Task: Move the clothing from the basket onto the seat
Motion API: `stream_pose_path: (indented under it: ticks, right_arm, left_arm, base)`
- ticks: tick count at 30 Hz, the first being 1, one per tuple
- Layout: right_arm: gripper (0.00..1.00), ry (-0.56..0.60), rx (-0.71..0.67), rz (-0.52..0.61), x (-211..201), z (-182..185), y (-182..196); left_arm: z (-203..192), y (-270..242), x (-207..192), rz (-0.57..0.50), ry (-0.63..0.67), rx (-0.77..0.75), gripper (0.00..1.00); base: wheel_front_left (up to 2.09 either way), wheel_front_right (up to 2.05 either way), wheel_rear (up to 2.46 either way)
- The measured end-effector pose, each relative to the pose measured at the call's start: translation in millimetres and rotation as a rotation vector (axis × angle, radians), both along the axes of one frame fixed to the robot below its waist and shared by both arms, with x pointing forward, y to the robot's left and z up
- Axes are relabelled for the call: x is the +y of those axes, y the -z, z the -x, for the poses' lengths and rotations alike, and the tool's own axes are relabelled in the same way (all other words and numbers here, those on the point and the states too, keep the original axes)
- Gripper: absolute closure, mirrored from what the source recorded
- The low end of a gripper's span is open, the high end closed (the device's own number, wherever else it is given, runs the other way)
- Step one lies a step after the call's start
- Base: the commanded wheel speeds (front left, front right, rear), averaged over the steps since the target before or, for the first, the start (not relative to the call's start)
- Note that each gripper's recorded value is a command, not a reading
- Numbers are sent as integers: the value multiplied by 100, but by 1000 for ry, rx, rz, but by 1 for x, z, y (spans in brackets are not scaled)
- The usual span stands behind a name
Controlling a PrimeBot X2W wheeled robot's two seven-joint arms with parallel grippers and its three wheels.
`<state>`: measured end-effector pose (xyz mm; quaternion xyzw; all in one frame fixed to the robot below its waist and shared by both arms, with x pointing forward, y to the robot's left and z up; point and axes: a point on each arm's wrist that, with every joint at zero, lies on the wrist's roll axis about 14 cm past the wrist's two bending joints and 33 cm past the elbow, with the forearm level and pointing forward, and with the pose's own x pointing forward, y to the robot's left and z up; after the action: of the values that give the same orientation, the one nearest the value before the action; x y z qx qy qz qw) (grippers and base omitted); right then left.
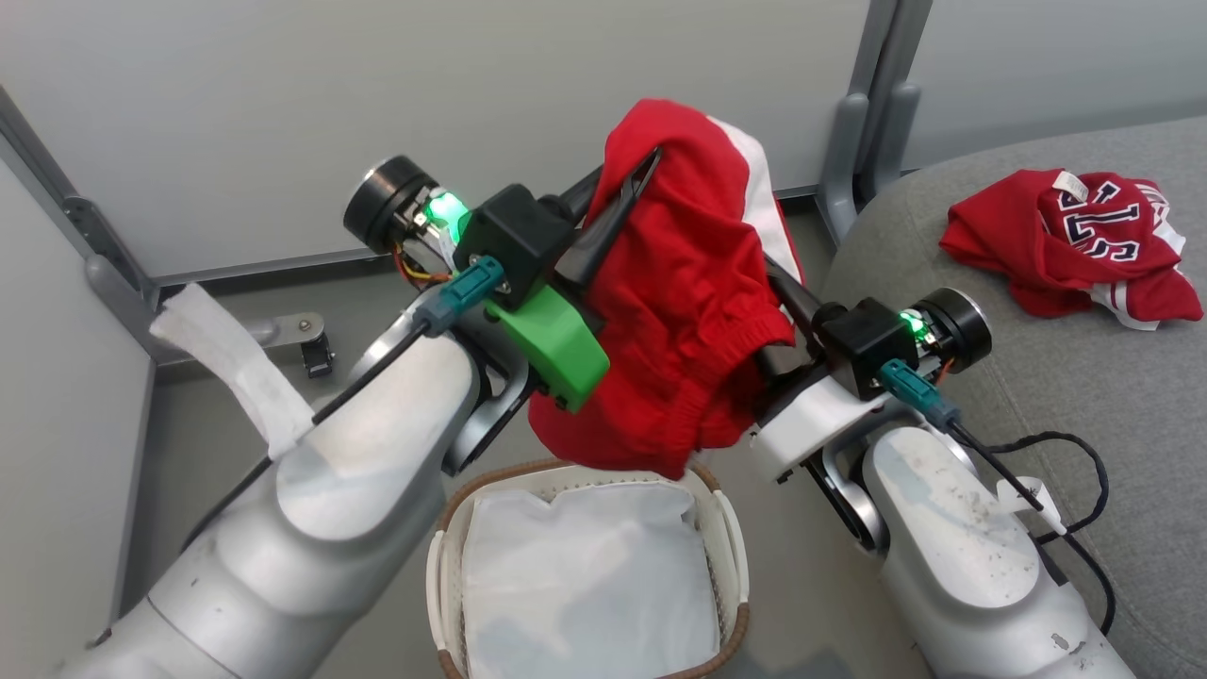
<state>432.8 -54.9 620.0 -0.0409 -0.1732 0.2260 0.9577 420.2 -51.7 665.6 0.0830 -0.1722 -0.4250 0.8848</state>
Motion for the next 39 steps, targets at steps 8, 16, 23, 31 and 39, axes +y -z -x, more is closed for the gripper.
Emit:
stream_pose_path:
  ticks: [8, 16, 23, 31, 39]
  right_arm:
    - [100, -2, 5, -2, 0, -2, 1]
    - [100, 10, 15, 13, -2, -6, 6]
    - [100, 50, 23, 11, -14, -11, 10]
    - [100, 103, 45, 12, -32, -15, 20]
    - [100, 171, 63, 12, -55, -17, 29]
  left_arm:
    - [4, 52, 13, 74, -59, 153, 0]
    - [14, 102, 29, 128, -124, 306, 0]
    - [24, 130, 39, 136, -158, 377, 0]
    - [33, 152, 42, 120, -165, 419, 0]
    - [37, 156, 32, 126, -139, 428, 0]
  base:
    - [0, 0, 0]
    - [0, 0, 0]
    - [0, 0, 0]
    - [0, 0, 0]
    - [0, 0, 0]
